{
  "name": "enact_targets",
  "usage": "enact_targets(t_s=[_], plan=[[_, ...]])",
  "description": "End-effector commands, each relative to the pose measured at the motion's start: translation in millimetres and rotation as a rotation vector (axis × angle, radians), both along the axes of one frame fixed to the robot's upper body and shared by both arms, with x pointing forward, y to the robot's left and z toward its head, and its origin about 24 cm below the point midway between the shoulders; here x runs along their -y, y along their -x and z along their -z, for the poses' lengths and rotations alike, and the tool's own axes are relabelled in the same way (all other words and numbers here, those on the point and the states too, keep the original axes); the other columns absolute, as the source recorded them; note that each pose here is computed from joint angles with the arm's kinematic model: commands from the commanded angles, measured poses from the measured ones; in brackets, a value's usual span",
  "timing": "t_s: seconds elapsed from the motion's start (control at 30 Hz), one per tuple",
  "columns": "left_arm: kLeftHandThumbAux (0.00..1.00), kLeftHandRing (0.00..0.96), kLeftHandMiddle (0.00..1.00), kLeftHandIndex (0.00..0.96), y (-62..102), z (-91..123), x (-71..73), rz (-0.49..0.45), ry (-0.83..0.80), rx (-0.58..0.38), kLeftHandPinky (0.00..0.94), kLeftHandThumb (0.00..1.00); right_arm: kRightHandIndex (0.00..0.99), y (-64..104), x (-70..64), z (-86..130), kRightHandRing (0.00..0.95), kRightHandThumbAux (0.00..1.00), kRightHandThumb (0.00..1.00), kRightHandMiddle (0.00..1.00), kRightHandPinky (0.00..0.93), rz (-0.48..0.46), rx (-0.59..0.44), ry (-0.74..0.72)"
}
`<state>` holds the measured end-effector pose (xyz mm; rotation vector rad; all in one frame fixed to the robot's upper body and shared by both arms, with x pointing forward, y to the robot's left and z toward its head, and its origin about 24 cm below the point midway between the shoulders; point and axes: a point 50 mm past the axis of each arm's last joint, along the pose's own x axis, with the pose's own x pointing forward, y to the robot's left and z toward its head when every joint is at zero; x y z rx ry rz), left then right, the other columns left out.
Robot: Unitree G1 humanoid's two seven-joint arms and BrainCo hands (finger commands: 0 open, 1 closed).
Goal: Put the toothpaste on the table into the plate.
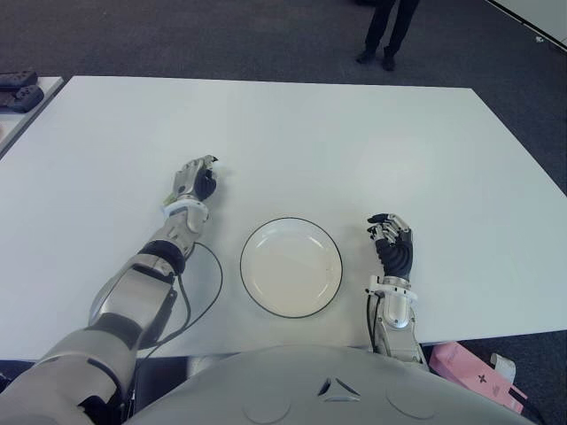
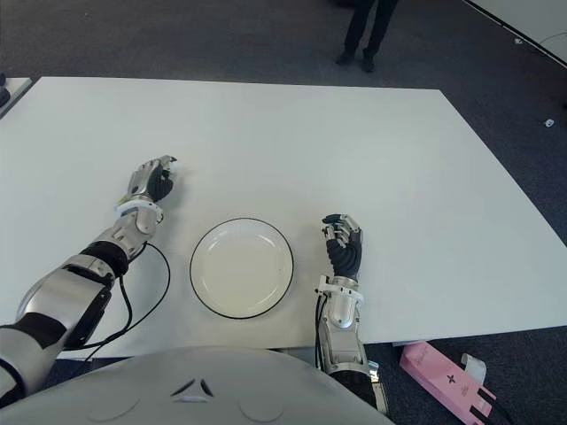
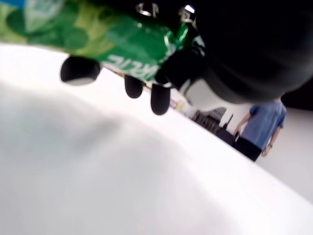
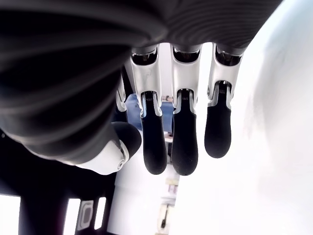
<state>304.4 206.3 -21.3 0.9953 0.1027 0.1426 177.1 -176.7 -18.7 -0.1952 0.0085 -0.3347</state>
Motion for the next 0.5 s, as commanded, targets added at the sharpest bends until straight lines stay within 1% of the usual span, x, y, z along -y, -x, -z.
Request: enact_targets(t_s=[0.03, 0.23, 0.3, 0.37, 0.5], plan=[[0.665, 0.873, 0.556, 0.408, 5.7, -6, -0.8, -0.007, 0.059, 0.077, 0.891, 0.849, 0.431, 6.5, 1.2, 12, 0.529, 0.729, 0.71, 0.498, 0.537, 0.0, -0.075, 0.002], [0.665, 0.873, 0.557, 0.409, 6.5, -22, 7.1, 0.031, 0.101, 0.173, 0.894, 0.849, 0.431, 6.2, 1.1, 12, 0.528, 0.729, 0.71, 0.496, 0.533, 0.001, -0.073, 0.0], [0.665, 0.874, 0.557, 0.409, 7.3, -32, 15.6, 0.068, 0.109, 0.223, 0.896, 0.849, 0.431, 6.2, 0.8, 12, 0.527, 0.729, 0.71, 0.494, 0.531, -0.003, -0.072, -0.001], [0.666, 0.875, 0.556, 0.407, 8.4, -37, 20.0, 0.087, 0.111, 0.245, 0.897, 0.849, 0.431, 5.8, 0.9, 12, 0.525, 0.729, 0.709, 0.494, 0.531, -0.005, -0.072, 0.0], [0.667, 0.878, 0.555, 0.405, 15.4, -58, 31.8, 0.182, 0.124, 0.313, 0.899, 0.848, 0.43, 4.9, 0.4, 11, 0.525, 0.73, 0.708, 0.496, 0.532, -0.009, -0.068, 0.003]])
